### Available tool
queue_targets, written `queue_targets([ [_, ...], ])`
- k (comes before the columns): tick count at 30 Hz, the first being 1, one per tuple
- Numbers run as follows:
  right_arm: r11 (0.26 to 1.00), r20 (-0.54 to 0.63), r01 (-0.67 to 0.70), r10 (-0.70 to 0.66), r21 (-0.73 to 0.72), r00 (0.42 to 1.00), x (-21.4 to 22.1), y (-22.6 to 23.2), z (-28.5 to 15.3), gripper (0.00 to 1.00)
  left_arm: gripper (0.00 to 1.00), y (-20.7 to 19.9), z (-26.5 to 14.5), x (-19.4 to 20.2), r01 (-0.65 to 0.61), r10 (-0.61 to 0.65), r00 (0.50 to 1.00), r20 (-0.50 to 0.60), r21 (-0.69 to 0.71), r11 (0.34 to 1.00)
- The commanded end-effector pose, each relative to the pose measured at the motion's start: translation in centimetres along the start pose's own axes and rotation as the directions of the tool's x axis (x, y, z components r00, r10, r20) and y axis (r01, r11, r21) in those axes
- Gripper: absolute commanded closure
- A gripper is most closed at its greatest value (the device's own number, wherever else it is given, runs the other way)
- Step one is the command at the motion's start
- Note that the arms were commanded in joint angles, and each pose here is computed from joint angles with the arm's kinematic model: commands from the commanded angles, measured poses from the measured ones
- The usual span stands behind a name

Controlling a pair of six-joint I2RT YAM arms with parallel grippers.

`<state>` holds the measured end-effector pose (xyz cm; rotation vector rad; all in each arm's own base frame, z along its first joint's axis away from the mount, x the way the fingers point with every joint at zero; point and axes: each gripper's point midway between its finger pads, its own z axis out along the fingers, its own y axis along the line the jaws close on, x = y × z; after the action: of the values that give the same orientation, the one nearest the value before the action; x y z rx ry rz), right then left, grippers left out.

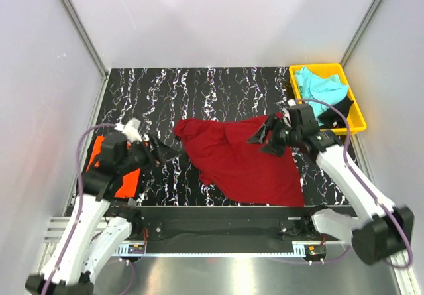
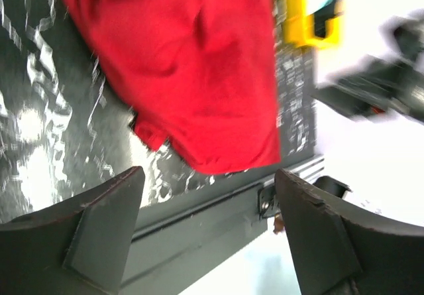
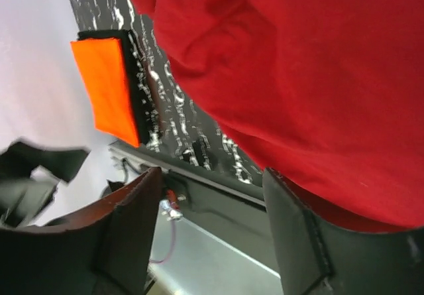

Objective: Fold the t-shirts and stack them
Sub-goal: Move the tshirt to the center of the board

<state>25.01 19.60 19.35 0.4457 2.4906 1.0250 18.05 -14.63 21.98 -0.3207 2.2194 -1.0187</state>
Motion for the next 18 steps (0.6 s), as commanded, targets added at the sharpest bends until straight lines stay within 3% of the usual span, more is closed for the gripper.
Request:
queue_targets([
  [1,0.993,0.131,0.101,-0.108,0.06,0.985,-0.9,-1.0,-2.9,0.29,0.17,0.2,3.2,-0.1,0.035,-0.035,0.998,-0.053,-0.002,0.999],
  [8,0.948,0.1,0.118,-0.153,0.297,0.983,-2.1,-6.0,-2.3,0.27,0.15,-1.0,8.9,-4.1,-0.06,0.059,0.997,-0.046,-0.011,0.998],
  [11,0.949,0.102,0.063,-0.099,0.307,0.99,-4.2,-6.8,-1.8,0.26,0.14,1.4,11.7,-5.2,-0.067,0.057,0.994,-0.095,-0.1,0.993],
  [12,0.956,0.111,0.043,-0.078,0.289,0.991,-5.4,-6.4,-1.8,0.26,0.19,2.4,12.8,-5.6,-0.044,0.03,0.993,-0.111,-0.132,0.99],
  [15,0.97,0.114,-0.077,0.052,0.231,0.992,-8.7,-6.0,-0.2,0.25,0.26,4.4,13.9,-7.7,-0.003,-0.009,0.997,-0.075,-0.159,0.987],
  [18,0.969,0.165,-0.106,0.069,0.224,0.984,-12.6,-5.8,2.2,0.23,0.25,6.3,16.2,-9.6,0.008,-0.02,0.997,-0.069,-0.171,0.985],
])
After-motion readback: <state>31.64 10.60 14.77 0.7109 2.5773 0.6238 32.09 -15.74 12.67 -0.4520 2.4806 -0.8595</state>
